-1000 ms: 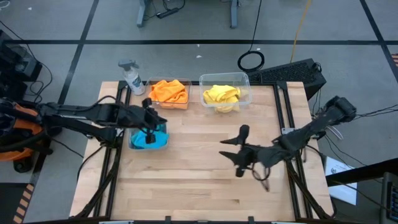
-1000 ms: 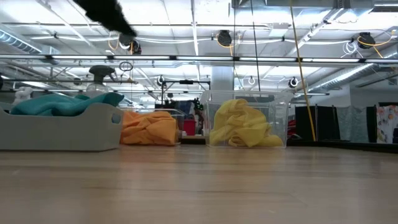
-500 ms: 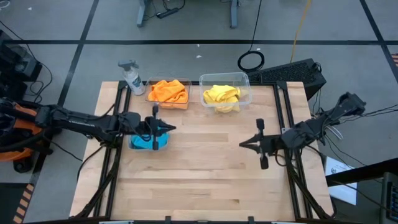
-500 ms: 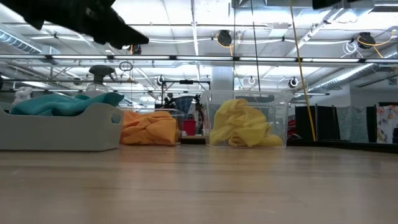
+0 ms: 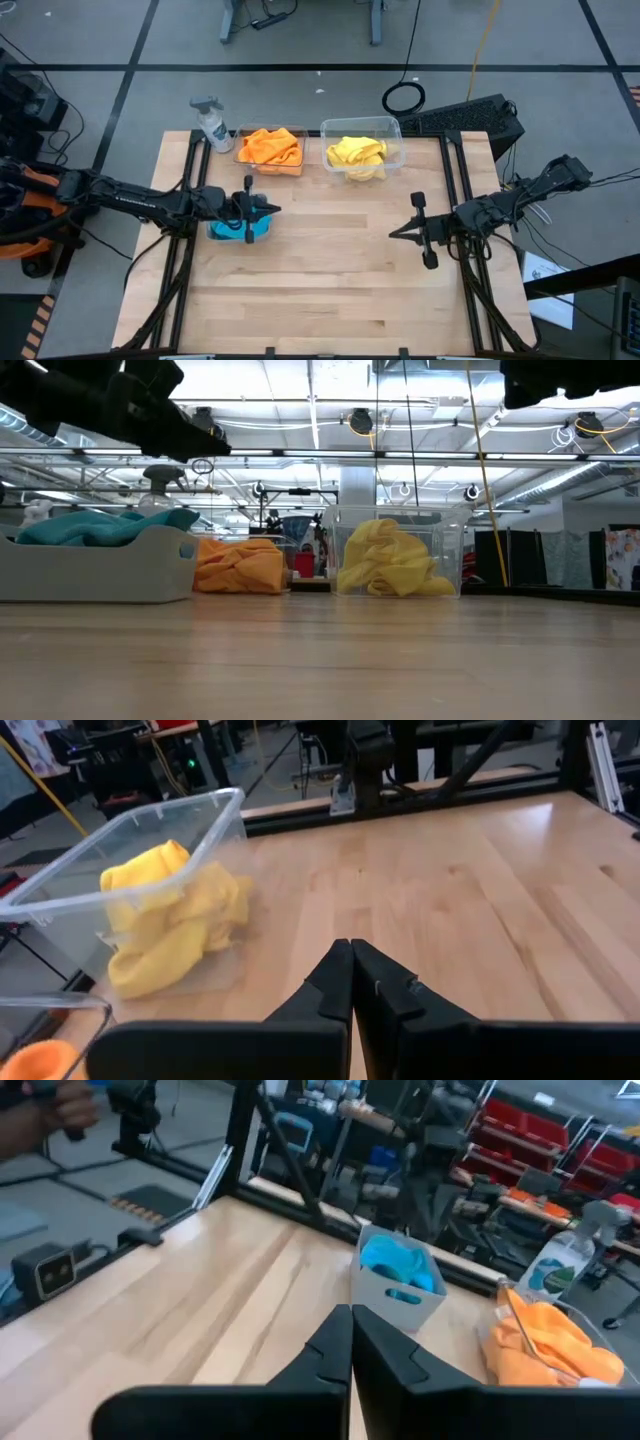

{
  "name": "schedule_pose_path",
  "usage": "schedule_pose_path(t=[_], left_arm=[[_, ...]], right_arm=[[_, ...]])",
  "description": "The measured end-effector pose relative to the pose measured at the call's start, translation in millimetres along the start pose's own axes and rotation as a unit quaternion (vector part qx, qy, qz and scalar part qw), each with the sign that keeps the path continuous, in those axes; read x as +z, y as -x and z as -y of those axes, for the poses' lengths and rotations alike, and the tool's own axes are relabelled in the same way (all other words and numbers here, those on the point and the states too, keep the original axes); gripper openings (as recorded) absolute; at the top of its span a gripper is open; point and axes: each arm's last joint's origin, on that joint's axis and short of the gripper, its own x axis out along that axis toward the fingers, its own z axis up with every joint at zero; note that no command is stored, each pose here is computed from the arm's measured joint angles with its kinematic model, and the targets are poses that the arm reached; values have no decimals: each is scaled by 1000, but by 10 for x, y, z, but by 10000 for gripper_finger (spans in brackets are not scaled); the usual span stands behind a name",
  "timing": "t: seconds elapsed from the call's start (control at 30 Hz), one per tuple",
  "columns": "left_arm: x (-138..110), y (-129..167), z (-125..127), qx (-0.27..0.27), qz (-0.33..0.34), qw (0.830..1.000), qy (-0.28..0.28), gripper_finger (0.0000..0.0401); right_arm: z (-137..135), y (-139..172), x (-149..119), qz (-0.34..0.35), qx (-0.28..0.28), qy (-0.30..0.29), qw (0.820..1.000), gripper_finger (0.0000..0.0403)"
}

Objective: Sort microfiber towel by color & place in baskets
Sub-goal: Return to Home Position

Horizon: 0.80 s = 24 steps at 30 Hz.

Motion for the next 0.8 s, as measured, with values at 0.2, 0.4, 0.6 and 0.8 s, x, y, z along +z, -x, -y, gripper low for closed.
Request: schedule_pose_path(t=[0.2, 0.4, 0.6, 0.8], left_arm=[[-59, 5, 9, -2, -7, 1000, 0, 8], [-171, 26, 25, -3, -13, 1000, -1, 8], [-233, 70, 30, -4, -15, 1000, 11, 8], [-355, 150, 39, -4, -8, 1000, 14, 8]], right_arm=[[-12, -20, -145, -2, -8, -4, 1000, 1], [-32, -27, -339, 8, -21, -8, 1000, 1], [-44, -21, -506, 8, -28, -20, 999, 1], [-87, -10, -656, 4, 16, -30, 999, 0]])
